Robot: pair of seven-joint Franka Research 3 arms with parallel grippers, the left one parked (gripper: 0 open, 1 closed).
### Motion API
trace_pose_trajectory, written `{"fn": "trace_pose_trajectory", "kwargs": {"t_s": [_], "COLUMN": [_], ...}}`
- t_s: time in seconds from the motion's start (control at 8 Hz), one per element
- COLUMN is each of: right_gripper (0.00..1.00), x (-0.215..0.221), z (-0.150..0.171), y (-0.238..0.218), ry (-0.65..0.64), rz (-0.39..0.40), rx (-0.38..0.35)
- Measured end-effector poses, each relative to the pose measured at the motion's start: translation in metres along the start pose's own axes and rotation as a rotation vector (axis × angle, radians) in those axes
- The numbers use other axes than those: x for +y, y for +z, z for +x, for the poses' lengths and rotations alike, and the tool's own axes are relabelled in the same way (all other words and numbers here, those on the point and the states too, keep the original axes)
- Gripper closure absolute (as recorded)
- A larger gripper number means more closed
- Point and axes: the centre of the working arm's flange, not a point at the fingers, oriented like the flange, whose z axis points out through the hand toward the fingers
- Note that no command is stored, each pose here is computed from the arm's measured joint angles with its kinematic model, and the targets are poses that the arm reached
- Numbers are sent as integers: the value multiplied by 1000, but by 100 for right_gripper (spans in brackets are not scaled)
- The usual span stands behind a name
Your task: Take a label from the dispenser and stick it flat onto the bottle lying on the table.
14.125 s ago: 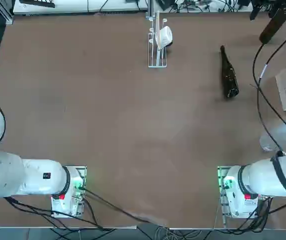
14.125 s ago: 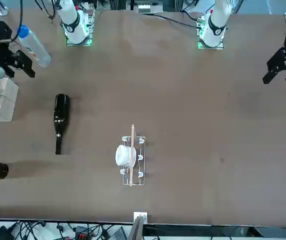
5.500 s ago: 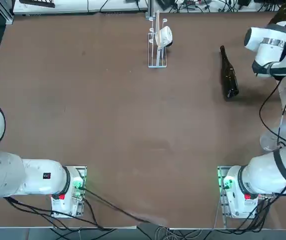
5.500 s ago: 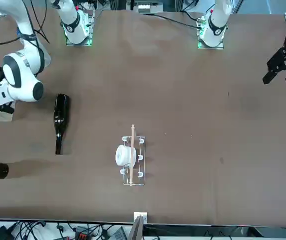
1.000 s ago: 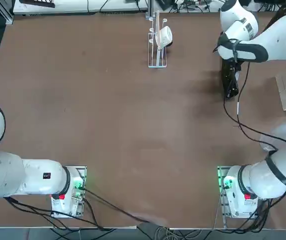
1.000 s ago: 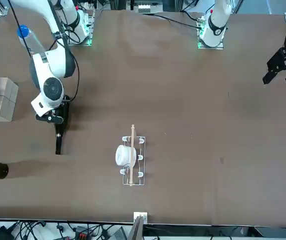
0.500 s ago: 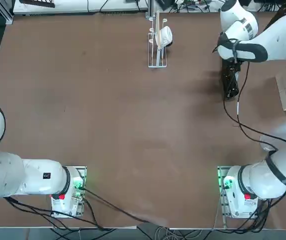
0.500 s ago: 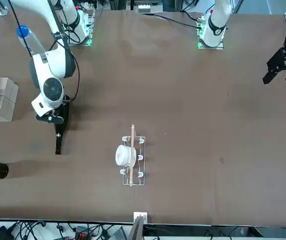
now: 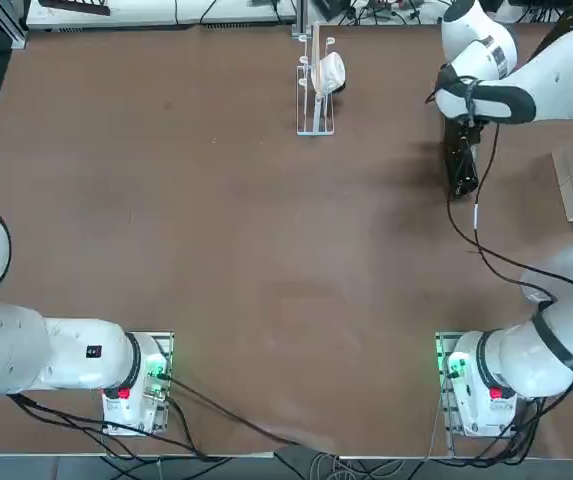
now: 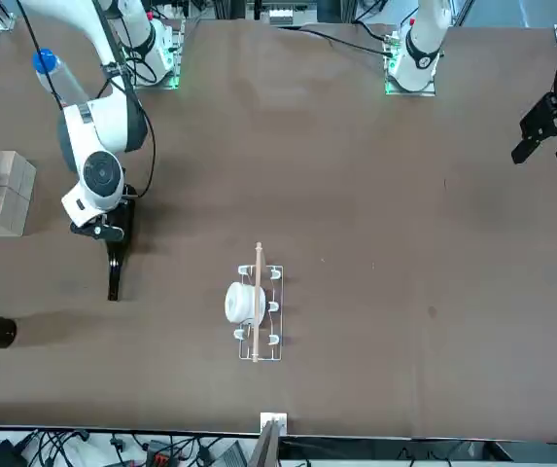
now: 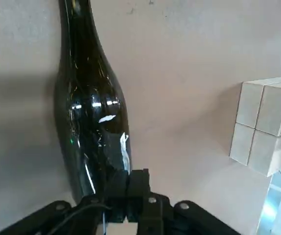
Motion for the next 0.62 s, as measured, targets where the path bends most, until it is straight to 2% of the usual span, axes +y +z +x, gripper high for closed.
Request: {"fn": "trace_pose_trajectory", "kwargs": {"t_s": [0.62], "right_gripper": [99], "x": [-1], "z": [1], "y": [0], "ry": [4], "rz": [4], "rx": [1]}}
